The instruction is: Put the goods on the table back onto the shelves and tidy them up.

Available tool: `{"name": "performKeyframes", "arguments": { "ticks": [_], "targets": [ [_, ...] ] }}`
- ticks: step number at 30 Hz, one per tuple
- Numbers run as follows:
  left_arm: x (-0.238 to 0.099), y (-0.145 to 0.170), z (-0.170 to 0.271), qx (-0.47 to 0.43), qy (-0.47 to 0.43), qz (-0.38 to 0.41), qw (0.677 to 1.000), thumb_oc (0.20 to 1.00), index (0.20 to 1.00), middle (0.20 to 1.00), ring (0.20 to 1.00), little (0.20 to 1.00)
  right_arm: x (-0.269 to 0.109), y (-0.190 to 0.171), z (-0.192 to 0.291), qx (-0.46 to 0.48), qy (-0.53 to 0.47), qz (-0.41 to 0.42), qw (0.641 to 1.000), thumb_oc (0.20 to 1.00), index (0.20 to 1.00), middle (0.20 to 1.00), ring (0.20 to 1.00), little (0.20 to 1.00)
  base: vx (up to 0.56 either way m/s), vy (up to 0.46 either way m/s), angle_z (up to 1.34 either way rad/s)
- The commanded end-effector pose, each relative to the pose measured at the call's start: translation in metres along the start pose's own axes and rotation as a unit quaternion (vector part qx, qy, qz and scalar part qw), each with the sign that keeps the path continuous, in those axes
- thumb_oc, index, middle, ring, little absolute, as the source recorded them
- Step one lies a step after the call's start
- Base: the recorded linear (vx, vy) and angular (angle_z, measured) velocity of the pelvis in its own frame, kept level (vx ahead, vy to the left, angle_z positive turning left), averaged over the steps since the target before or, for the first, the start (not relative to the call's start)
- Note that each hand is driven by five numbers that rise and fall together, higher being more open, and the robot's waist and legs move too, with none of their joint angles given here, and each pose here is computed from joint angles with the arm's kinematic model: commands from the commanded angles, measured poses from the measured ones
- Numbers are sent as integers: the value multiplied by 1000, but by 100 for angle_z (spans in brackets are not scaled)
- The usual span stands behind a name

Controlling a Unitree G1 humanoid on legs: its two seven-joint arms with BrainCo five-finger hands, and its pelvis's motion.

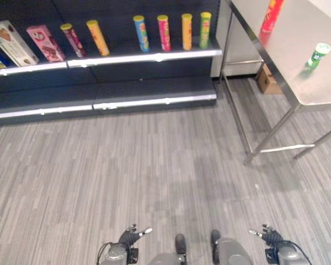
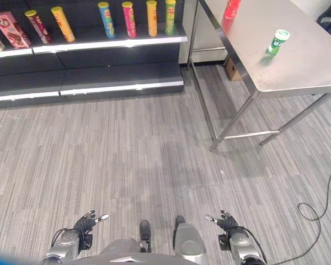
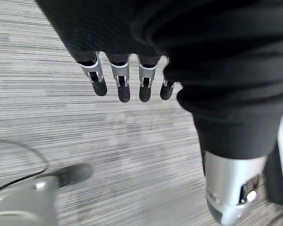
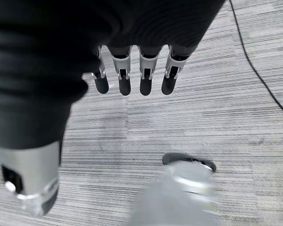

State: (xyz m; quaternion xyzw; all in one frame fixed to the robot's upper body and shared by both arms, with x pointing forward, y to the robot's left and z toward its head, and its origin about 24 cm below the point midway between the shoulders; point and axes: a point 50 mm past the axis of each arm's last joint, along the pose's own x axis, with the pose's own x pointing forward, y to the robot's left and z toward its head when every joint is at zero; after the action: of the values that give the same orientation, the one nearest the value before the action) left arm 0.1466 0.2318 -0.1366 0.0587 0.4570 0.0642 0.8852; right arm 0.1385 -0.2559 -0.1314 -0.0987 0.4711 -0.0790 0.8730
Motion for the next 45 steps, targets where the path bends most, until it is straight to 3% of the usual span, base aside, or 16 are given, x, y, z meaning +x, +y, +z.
{"name": "performKeyframes", "arguments": {
  "ticks": [1, 10, 17, 28, 37, 45],
  "targets": [
    [0, 4, 9, 7, -25, 1, 1000, 1000, 1000, 1000, 1000, 1000, 1, -1, 12, -14, -28, -1, 1000, 1000, 1000, 1000, 1000, 1000, 292, -29, 4],
    [2, 0, 14, -7, -31, -7, 999, 1000, 1000, 1000, 1000, 1000, -3, -6, 6, 10, -33, -15, 999, 1000, 1000, 1000, 1000, 1000, 373, -97, 35],
    [2, -4, 7, 15, -12, -12, 1000, 1000, 1000, 1000, 1000, 1000, -7, -38, -1, 4, -25, -71, 997, 1000, 1000, 1000, 1000, 1000, 442, -203, 34],
    [5, 1, 15, 13, -13, 0, 1000, 1000, 1000, 1000, 1000, 1000, -15, -33, -61, -14, 110, -70, 991, 1000, 1000, 1000, 1000, 1000, 282, -114, -9],
    [0, 9, -6, 10, 12, 16, 1000, 1000, 1000, 1000, 1000, 1000, -14, -26, -65, -47, 127, -54, 989, 1000, 1000, 1000, 1000, 1000, 430, 262, -138],
    [2, 27, 11, 19, -16, 37, 999, 1000, 1000, 1000, 1000, 1000, -19, -33, -73, 35, 137, -78, 987, 1000, 1000, 1000, 1000, 1000, 170, 257, -76]
  ]
}}
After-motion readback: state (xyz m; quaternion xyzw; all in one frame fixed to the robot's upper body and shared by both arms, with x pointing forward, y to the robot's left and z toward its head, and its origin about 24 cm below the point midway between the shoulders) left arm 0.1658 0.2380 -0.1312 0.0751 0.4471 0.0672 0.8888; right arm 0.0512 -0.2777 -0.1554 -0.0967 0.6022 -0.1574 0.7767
